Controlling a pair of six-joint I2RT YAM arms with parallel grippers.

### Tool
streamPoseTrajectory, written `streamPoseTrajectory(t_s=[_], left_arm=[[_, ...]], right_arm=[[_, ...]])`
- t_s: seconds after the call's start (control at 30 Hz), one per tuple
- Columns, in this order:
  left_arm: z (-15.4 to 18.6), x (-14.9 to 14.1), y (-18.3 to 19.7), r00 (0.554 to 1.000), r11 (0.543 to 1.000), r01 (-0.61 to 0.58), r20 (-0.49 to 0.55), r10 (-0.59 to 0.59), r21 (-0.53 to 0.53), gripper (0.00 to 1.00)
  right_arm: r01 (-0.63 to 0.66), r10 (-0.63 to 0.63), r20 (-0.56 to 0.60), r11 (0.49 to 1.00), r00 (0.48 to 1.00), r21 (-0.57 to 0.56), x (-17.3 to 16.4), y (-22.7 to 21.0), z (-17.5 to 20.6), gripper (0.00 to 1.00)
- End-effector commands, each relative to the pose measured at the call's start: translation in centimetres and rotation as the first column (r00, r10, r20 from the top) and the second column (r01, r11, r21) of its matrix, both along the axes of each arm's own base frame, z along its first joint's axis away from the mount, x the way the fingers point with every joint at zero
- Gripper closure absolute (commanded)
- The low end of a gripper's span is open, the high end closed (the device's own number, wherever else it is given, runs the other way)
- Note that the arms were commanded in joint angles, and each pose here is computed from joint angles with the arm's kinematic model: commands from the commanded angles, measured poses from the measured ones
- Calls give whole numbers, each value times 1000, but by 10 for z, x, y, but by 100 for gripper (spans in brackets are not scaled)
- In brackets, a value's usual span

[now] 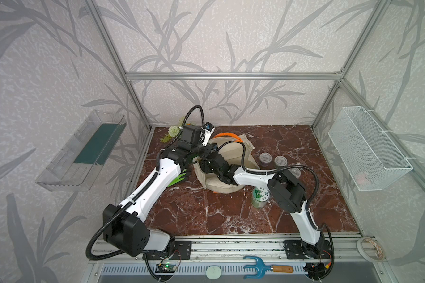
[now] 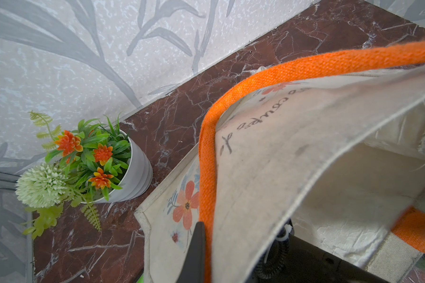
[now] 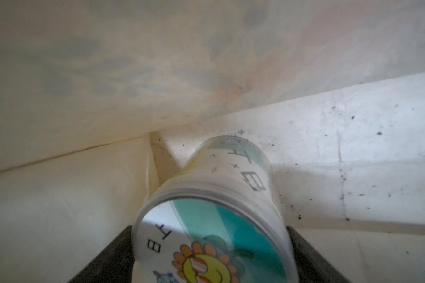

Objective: Take out the seed jars from the canvas bag
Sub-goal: Pick up the seed jar from the canvas bag.

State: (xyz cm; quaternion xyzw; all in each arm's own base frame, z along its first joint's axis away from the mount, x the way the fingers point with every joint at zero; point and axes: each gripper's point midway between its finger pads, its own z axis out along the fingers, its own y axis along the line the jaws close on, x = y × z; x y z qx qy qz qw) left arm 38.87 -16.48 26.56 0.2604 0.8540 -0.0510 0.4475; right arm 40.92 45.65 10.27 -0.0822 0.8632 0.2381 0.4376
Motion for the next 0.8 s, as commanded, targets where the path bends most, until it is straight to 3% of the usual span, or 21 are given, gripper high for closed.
streamPoseTrajectory(t_s=[0.0, 0.17, 0.53, 0.77], left_arm=[[19, 5, 7, 998, 999, -46, 50, 47, -27, 100], [21, 16, 17, 992, 992, -119, 36, 120, -47, 100], [15, 27, 19, 989, 988, -143, 33, 145, -58, 100], [3, 41, 31, 974, 973, -223, -58, 220, -52, 100]], right_arm=[[-3, 2, 21, 1000, 1000, 27, -3, -2, 22, 37], [6, -6, 11, 999, 1000, 37, -16, -20, 42, 38], [43, -43, 16, 998, 999, 42, -32, -65, 94, 38], [28, -28, 22, 1000, 999, -4, -57, -98, 144, 38]])
